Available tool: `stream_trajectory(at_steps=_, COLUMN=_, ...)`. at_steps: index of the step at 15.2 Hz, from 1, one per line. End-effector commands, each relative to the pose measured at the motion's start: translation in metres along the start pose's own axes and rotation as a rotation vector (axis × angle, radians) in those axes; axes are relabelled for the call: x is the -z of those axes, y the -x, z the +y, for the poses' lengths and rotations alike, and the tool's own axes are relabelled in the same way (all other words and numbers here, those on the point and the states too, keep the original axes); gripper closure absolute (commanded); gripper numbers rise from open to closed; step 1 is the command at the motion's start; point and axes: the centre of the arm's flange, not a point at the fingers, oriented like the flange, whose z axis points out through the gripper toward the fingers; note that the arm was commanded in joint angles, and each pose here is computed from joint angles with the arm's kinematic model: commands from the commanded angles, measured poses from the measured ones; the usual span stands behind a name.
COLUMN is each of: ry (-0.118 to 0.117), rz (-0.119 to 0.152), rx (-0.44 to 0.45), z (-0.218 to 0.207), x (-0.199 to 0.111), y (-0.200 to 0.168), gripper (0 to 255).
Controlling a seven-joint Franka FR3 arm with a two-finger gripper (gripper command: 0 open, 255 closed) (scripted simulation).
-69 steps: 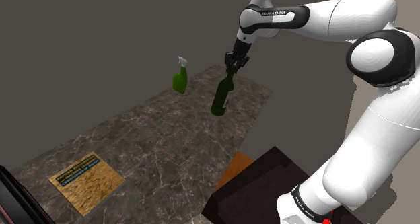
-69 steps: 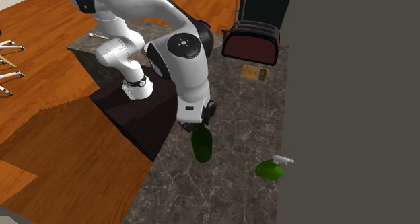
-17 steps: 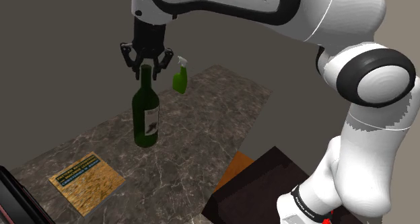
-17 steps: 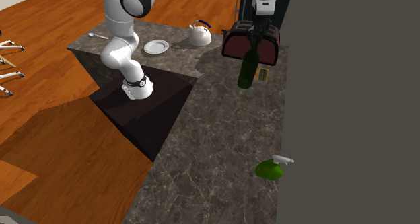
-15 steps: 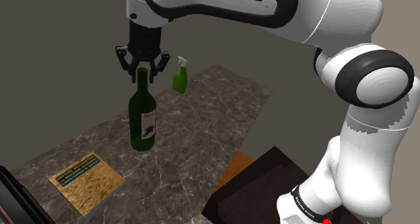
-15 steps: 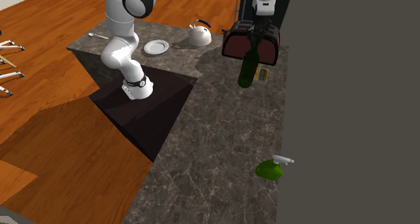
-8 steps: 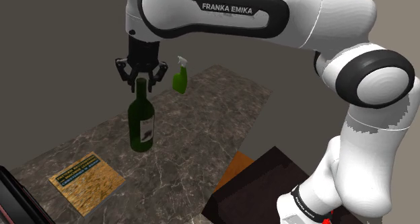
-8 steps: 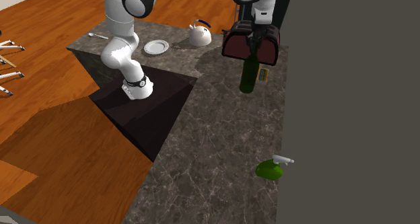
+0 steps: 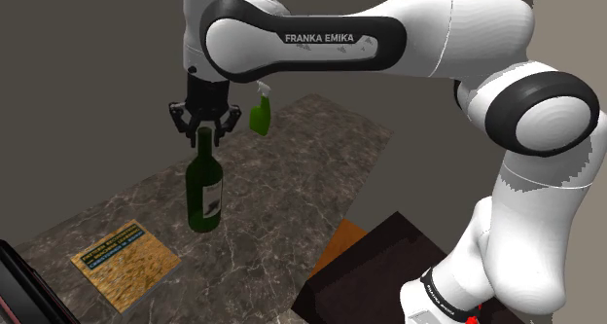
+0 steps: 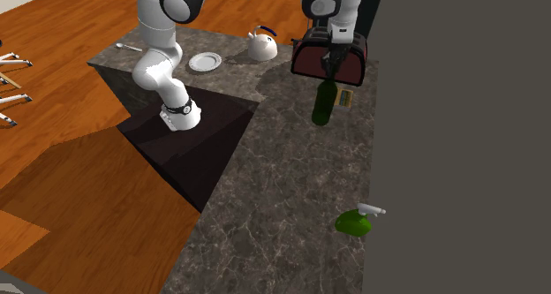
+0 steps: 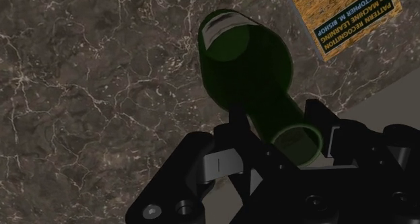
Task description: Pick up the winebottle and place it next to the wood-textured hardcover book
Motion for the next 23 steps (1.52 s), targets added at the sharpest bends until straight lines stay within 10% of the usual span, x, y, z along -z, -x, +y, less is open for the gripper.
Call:
stream_trajectory(at_steps=1, ry=-0.001, rz=0.001, rx=0.000, z=0.000, x=-0.001, y=0.000, gripper=255)
stream_trajectory(at_steps=5, ry=-0.001, rz=0.001, rx=0.000, z=0.000, x=-0.001, y=0.000, gripper=255)
stream_trajectory(at_steps=6, ry=-0.001, rz=0.001, rx=0.000, z=0.000, x=-0.001, y=0.000, gripper=0)
stream_trajectory(at_steps=23, ry=-0.001, rz=0.001, rx=0.000, z=0.000, x=0.049, y=0.000, gripper=0)
